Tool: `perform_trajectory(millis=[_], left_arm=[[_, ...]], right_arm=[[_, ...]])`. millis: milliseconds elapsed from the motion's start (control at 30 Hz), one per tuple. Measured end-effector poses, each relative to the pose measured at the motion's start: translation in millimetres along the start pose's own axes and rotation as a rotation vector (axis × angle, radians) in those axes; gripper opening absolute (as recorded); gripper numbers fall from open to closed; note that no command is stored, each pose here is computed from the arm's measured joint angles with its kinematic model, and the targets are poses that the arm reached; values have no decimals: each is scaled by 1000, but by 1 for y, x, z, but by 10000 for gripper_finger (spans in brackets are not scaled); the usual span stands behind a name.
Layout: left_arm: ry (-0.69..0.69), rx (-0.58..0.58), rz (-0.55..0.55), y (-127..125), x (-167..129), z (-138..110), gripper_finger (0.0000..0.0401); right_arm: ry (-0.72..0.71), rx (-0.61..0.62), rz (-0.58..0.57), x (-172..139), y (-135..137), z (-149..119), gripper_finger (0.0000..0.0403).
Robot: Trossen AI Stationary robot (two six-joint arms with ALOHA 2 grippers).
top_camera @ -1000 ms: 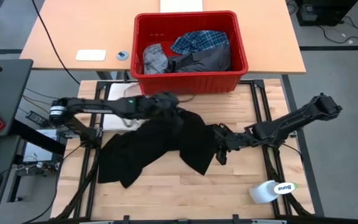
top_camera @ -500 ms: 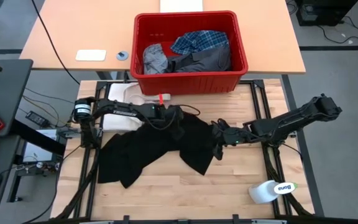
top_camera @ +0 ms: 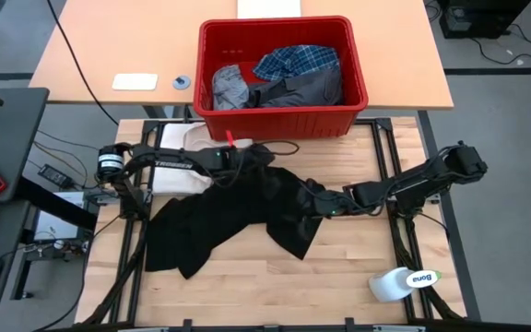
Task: Fold Laundry from Bin
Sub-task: Fold the black shirt
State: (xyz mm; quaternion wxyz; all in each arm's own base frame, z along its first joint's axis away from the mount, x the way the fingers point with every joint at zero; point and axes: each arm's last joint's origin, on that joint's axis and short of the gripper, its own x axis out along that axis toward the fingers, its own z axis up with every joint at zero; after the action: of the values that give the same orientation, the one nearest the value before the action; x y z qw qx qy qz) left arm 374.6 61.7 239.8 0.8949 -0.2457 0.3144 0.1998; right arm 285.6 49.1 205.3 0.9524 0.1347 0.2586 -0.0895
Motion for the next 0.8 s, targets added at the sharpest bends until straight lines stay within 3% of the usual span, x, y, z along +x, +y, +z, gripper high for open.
perform_trajectory(millis=[200, 433, 600, 667, 800], left_arm=[[-82, -155, -23, 8, 0, 14, 9], [-407, -39, -220, -10, -23, 48, 9], [-334, -3, -165, -3, -11, 40, 9], [-273, 5, -94, 4, -3, 33, 9], [-196, -13, -52, 11, 13, 23, 9]], right_arm=[[-22, -60, -79, 9, 8, 8, 236], [49, 89, -189, 6, 20, 26, 231], [170, 150, -348, -9, 22, 33, 230], [241, 219, -398, -15, 20, 32, 230], [396, 323, -356, -21, 16, 27, 230]])
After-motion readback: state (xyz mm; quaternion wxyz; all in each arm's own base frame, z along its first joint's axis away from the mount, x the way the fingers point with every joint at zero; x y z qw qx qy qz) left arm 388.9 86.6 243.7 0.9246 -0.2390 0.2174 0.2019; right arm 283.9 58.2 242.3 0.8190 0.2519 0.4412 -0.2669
